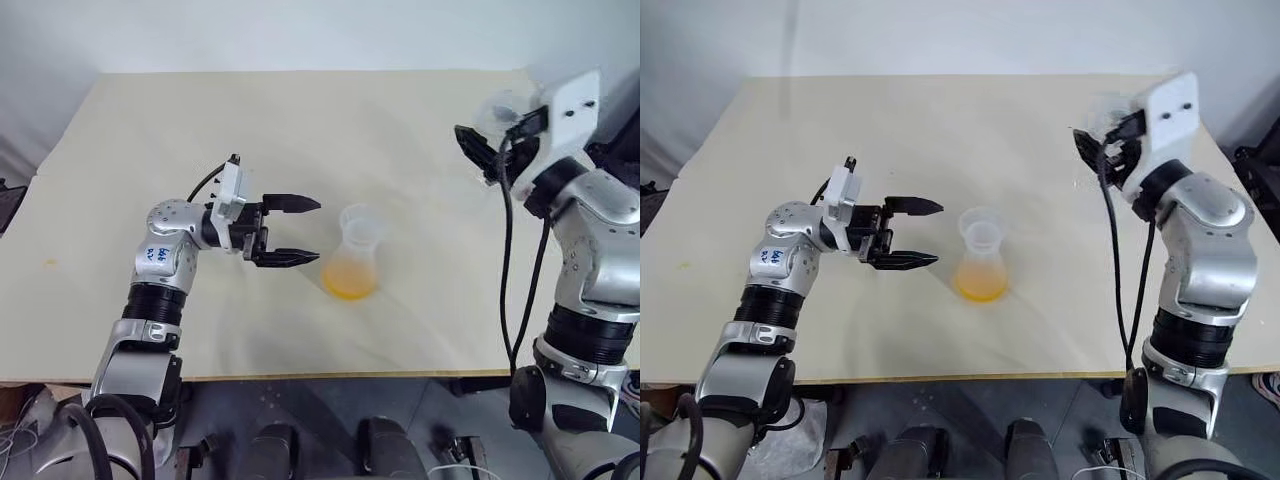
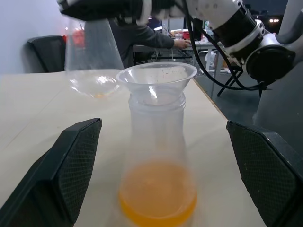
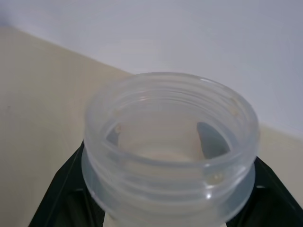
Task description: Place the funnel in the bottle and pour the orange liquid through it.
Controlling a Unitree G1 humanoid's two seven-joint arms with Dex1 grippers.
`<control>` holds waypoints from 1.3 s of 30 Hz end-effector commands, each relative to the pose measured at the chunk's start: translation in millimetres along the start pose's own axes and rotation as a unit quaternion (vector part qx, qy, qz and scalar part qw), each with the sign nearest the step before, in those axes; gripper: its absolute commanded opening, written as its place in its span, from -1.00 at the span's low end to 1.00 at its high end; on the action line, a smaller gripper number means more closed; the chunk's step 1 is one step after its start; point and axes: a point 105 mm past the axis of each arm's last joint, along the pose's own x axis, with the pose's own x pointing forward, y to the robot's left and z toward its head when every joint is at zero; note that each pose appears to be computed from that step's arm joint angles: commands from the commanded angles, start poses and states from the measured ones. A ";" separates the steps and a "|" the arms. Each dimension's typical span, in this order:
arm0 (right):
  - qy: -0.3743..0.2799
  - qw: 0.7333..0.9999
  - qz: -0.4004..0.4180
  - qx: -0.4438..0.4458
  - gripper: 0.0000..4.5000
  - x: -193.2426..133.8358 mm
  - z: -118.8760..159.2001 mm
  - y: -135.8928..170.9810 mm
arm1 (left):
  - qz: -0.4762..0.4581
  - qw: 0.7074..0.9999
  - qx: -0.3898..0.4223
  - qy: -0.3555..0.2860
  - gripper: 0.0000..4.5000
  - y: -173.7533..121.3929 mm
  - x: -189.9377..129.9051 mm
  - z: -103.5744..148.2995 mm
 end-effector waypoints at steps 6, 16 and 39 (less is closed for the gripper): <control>-0.007 0.995 -0.077 0.061 0.10 -16.1 -27.8 -37.1 | 0.002 1.000 0.021 0.001 1.00 1.4 -2.8 10.6; -0.006 0.996 -0.057 0.062 0.95 -21.4 -31.5 -30.5 | 0.008 1.000 0.017 0.009 1.00 3.4 -4.5 10.2; 0.007 0.999 -0.042 0.015 0.99 -57.2 -15.9 -21.7 | 0.106 0.994 0.003 -0.016 1.00 14.9 -23.0 10.6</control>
